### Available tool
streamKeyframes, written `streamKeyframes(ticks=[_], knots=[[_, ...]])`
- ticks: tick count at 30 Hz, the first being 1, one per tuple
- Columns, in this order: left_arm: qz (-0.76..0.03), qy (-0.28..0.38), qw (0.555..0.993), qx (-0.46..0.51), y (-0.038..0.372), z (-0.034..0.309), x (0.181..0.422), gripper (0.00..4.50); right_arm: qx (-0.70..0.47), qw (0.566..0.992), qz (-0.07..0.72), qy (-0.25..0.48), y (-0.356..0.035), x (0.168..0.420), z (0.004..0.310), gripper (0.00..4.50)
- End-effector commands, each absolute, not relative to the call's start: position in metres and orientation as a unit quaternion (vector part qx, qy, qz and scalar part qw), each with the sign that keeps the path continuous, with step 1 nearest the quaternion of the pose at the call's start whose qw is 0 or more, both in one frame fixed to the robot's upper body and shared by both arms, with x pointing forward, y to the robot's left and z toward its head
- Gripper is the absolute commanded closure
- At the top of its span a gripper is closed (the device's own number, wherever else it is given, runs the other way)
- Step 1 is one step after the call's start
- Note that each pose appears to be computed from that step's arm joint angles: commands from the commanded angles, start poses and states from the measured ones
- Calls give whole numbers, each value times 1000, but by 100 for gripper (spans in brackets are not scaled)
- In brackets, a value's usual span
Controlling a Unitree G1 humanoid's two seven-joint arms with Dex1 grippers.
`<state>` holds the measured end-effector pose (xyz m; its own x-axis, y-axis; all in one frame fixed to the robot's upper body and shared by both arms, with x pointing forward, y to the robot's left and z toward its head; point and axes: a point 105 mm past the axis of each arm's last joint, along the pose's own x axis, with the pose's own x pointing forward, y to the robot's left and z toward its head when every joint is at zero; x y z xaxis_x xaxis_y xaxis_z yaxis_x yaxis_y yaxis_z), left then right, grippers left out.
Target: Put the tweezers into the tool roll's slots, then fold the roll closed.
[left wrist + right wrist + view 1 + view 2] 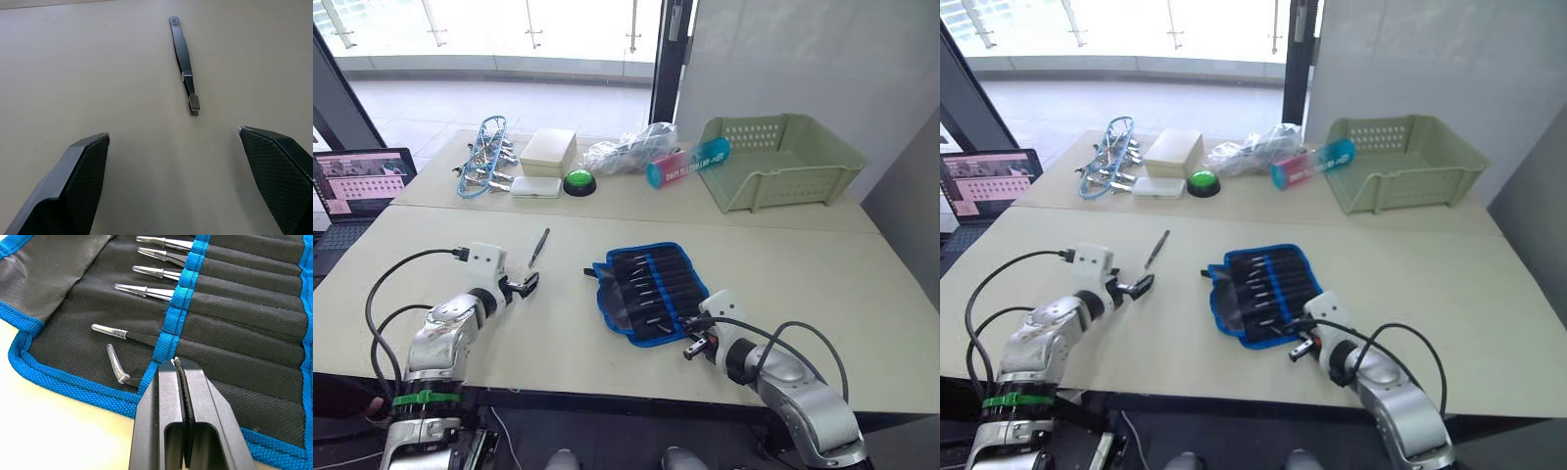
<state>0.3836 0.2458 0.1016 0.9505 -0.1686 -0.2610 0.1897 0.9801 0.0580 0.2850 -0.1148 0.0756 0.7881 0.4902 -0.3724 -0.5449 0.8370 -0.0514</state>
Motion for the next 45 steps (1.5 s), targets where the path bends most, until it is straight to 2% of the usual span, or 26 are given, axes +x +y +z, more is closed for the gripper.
streamKeyframes(ticks=[1, 4, 8, 11, 17, 22, 27, 31, 34, 36, 39, 42, 44, 45], knots=[[-105, 147, 982, 63, 238, 93, 397, 2, -71, 935, 260, 231, -119, 281, 53, 450], [-88, 160, 980, 75, 239, 86, 409, 2, -71, 937, 256, 227, -118, 281, 56, 450], [-127, 175, 974, 64, 216, 72, 419, 2, -76, 939, 256, 215, -117, 280, 58, 450], [-139, 180, 972, 61, 207, 65, 422, 74, -76, 938, 259, 217, -116, 278, 58, 450], [-149, 181, 970, 55, 202, 57, 422, 277, -81, 939, 257, 215, -118, 277, 57, 450], [-124, 163, 978, 48, 214, 70, 428, 444, -81, 940, 260, 207, -115, 283, 61, 450], [-131, 128, 981, 67, 220, 96, 435, 448, -82, 940, 259, 208, -116, 287, 61, 450], [-158, 41, 983, 80, 209, 142, 436, 448, -83, 936, 262, 218, -117, 284, 56, 450], [-199, -9, 976, 86, 193, 171, 427, 448, -82, 936, 263, 221, -118, 282, 55, 450], [-266, -44, 961, 58, 168, 199, 410, 448, -82, 934, 265, 224, -117, 280, 53, 450], [-387, -17, 921, 44, 131, 207, 376, 448, -81, 932, 270, 227, -115, 279, 52, 450], [-417, 7, 908, 47, 123, 204, 363, 448, -81, 932, 272, 226, -114, 280, 53, 450], [-529, 87, 841, 70, 97, 182, 326, 448, -85, 930, 273, 230, -116, 278, 51, 450], [-547, 122, 824, 88, 93, 170, 317, 448, -85, 930, 274, 232, -116, 277, 50, 450]])
